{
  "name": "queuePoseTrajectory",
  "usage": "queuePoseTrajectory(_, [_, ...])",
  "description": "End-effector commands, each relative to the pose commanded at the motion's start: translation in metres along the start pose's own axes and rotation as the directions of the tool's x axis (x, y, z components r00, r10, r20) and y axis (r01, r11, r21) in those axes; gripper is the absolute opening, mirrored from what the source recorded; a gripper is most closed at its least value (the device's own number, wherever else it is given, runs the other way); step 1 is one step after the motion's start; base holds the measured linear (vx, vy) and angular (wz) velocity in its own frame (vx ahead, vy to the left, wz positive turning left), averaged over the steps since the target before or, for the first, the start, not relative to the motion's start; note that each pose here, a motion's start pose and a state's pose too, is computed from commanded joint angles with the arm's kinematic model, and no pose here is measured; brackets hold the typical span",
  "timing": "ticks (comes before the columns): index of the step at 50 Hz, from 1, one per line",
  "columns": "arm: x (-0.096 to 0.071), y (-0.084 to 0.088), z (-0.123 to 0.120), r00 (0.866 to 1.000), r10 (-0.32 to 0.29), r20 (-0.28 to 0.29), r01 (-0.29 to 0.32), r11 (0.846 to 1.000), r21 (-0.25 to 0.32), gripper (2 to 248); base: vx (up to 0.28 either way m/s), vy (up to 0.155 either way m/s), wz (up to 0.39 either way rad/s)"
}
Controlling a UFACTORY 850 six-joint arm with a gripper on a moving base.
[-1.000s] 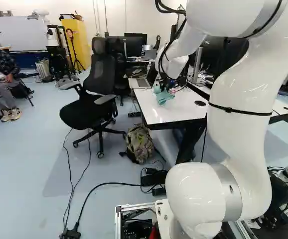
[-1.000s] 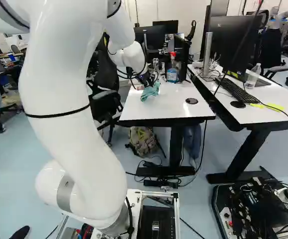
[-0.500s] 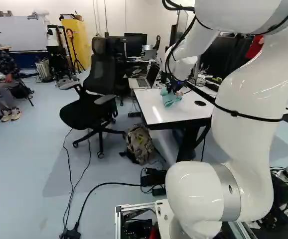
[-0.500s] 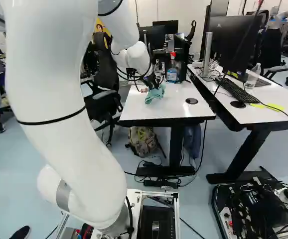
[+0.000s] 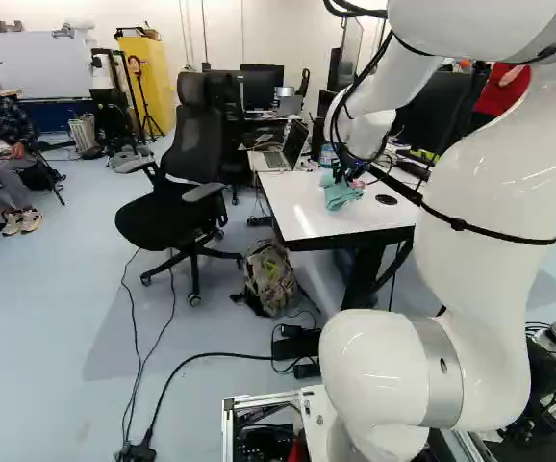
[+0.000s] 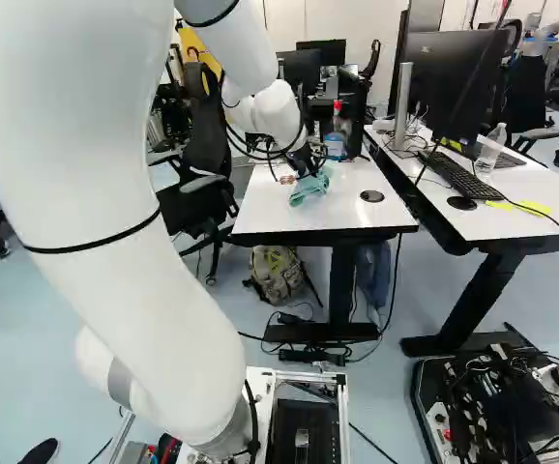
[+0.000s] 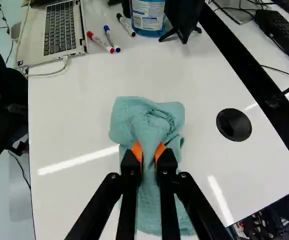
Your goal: Clean the table with the green towel
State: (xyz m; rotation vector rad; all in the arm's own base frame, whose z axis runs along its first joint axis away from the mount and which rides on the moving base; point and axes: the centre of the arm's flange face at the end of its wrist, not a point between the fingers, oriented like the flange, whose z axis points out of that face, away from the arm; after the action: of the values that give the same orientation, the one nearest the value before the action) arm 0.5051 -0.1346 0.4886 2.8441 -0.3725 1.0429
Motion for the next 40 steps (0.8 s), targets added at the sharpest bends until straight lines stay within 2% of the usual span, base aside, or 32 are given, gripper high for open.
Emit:
queuePoseTrajectory(17, [0.009,0.006,-0.017,0.999,0.009,-0.036,-0.009,1.000,-0.008,48,0.000,0.000,0.000])
queuePoseTrajectory(40, [0.026,0.040,-0.030,0.995,0.054,-0.081,-0.058,0.997,-0.049,48,0.000,0.000,0.000])
